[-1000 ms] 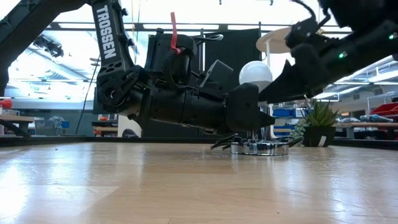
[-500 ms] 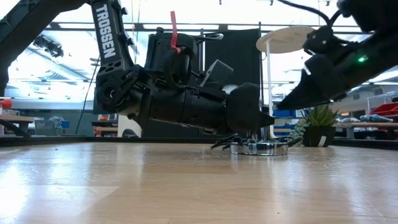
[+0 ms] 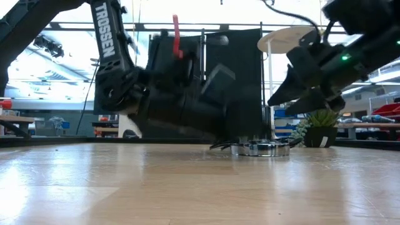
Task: Screw lightbulb
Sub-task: Move the lightbulb
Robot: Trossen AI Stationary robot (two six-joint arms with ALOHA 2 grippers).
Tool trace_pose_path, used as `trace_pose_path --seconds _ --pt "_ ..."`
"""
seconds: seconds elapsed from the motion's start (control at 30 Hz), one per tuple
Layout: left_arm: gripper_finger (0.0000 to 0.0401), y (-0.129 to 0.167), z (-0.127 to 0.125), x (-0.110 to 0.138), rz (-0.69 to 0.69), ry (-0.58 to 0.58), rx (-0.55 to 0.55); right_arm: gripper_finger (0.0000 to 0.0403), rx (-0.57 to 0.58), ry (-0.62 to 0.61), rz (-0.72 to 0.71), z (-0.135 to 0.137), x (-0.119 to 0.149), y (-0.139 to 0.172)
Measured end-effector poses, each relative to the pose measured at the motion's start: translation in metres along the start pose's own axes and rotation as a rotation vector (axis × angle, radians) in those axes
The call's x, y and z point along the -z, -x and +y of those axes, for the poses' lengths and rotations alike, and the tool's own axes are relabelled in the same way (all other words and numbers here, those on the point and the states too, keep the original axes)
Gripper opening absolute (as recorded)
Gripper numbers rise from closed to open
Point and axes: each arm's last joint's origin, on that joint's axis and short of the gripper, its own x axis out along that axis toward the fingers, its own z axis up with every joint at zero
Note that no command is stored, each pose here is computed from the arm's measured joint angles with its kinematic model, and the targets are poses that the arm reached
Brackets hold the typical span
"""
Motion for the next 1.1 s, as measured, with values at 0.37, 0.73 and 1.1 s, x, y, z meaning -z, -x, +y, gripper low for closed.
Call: trace_pose_path --seconds 0.37,0.73,1.1 --pt "0.0277 0.006 -0.011 -0.002 0.003 -0.037 0.036 0.0347 0.002 -0.069 0.177 0.003 -0.025 -0.015" --pt "0.0278 0.016 -0.02 -0.039 0.021 -0.133 -0.041 0.0347 0.028 0.052 0.217 0.016 -0.049 -0.013" --pt "0.0275 0.04 -0.016 -0.079 0.253 -0.136 -0.002 0.0347 0.015 -0.061 0.338 0.007 -0.05 -0.019"
